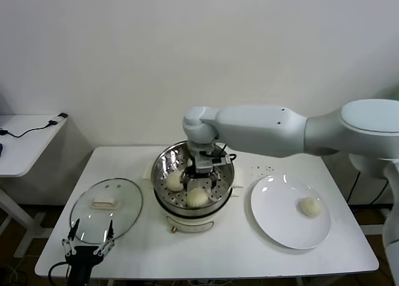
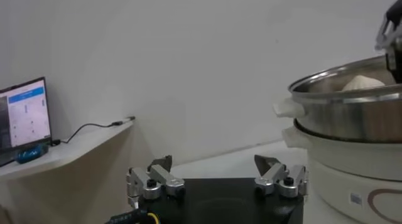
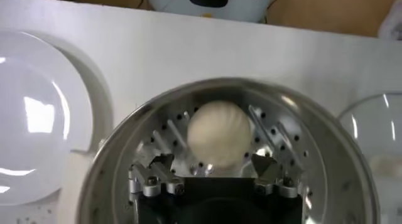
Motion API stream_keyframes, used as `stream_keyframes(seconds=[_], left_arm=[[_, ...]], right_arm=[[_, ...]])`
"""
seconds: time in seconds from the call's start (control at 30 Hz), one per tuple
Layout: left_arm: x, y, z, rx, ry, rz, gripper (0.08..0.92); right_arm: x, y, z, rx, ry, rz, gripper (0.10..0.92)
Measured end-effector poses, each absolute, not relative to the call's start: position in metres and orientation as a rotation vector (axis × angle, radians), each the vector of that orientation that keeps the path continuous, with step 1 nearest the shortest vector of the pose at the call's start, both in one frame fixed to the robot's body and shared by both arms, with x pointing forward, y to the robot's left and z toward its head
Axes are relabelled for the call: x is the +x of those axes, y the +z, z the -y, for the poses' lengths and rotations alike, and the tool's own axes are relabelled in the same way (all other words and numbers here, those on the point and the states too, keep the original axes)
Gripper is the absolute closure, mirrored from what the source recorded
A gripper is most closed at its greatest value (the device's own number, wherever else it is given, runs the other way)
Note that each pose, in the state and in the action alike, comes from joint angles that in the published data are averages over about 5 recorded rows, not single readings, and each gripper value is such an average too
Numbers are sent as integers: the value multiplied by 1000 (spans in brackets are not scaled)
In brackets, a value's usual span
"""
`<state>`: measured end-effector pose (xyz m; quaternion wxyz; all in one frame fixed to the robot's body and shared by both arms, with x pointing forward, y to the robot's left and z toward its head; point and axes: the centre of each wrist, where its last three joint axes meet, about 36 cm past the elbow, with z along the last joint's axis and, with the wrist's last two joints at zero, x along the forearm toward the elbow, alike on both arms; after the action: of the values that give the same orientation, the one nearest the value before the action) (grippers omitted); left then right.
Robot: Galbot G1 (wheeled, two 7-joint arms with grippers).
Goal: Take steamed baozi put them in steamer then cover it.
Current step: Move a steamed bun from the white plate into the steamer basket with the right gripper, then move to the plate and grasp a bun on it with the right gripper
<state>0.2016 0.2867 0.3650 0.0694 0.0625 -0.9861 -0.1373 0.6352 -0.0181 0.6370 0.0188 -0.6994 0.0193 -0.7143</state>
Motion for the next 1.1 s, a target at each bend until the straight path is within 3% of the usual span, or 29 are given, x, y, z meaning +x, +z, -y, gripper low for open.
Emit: stream_keyframes(seconds=[0.27, 0.5, 0.83, 1.1], left_arm=[[201, 366, -285, 176, -420, 2968, 177], [203, 364, -287, 157, -436, 2965, 177], [204, 361, -286, 150, -450, 2951, 177], [203, 360, -284, 157, -456, 2941, 177]], right_arm=[[664, 682, 105, -2155, -2383, -619, 200], [671, 688, 207, -2140, -2426, -1385, 200], [650, 627, 352, -2159, -2359, -2126, 200], [626, 562, 417, -2211, -2327, -2395, 200]])
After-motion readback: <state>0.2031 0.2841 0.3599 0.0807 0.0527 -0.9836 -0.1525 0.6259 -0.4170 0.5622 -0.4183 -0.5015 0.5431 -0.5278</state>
